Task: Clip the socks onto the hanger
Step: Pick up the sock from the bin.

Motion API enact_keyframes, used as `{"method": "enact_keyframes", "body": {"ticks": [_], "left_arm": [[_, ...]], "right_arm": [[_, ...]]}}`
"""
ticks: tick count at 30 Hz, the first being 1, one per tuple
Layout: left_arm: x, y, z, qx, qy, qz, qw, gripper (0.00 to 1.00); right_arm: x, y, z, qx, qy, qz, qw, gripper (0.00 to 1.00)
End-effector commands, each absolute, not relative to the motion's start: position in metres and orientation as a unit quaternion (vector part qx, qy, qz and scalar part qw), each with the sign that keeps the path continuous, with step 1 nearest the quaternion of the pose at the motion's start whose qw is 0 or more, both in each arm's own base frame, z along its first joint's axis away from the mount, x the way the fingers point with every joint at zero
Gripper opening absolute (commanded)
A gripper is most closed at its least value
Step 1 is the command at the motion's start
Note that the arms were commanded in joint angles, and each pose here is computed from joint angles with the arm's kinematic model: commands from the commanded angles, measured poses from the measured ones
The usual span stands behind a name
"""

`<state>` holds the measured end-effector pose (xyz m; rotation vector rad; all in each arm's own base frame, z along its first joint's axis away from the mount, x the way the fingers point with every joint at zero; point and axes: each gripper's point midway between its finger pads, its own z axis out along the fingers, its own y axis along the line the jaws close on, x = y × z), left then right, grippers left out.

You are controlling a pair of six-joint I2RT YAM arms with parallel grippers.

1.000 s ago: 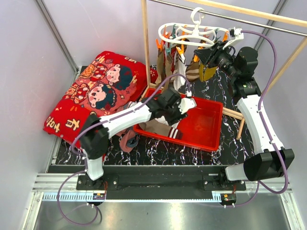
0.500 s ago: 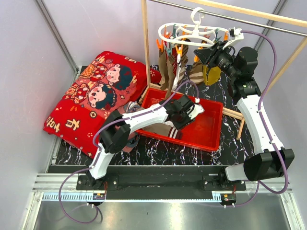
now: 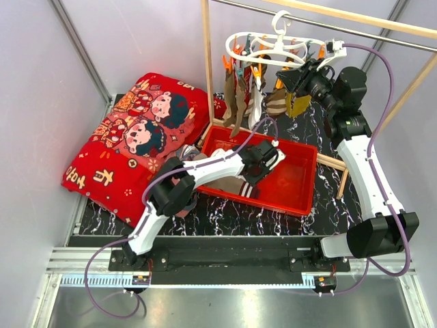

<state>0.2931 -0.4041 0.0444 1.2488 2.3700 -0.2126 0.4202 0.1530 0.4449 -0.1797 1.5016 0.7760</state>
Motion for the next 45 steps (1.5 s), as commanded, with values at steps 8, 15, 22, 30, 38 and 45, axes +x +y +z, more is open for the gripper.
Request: {"method": "enact_keyframes", "body": {"ticks": [8, 15, 22, 30, 38, 45], "left_arm": [[0.314, -0.414, 0.031, 0.438, 0.864, -0.048, 0.243, 0.43], [0.313, -0.405, 0.018, 0.438, 0.868, -0.031, 0.233, 0.34], [0.319, -0.408, 0.043, 0.431, 0.861, -0.039, 0.268, 0.00], [0.320, -0.420, 0.119, 0.410, 0.832, -0.111, 0.357, 0.00], [0.314, -0.430, 0.189, 0.383, 0.809, -0.191, 0.404, 0.00], [0.325, -0.418, 0.267, 0.344, 0.774, -0.237, 0.476, 0.00]], "right_arm": [[0.410, 0.156, 0.438, -0.083, 0.676, 0.342, 0.648, 0.00], [0.409, 0.156, 0.437, -0.084, 0.675, 0.342, 0.648, 0.00], [0.408, 0.155, 0.440, -0.085, 0.673, 0.340, 0.651, 0.00], [0.407, 0.155, 0.441, -0.086, 0.672, 0.340, 0.653, 0.00], [0.404, 0.155, 0.445, -0.089, 0.668, 0.339, 0.656, 0.00], [0.402, 0.156, 0.449, -0.096, 0.664, 0.342, 0.658, 0.00]]}}
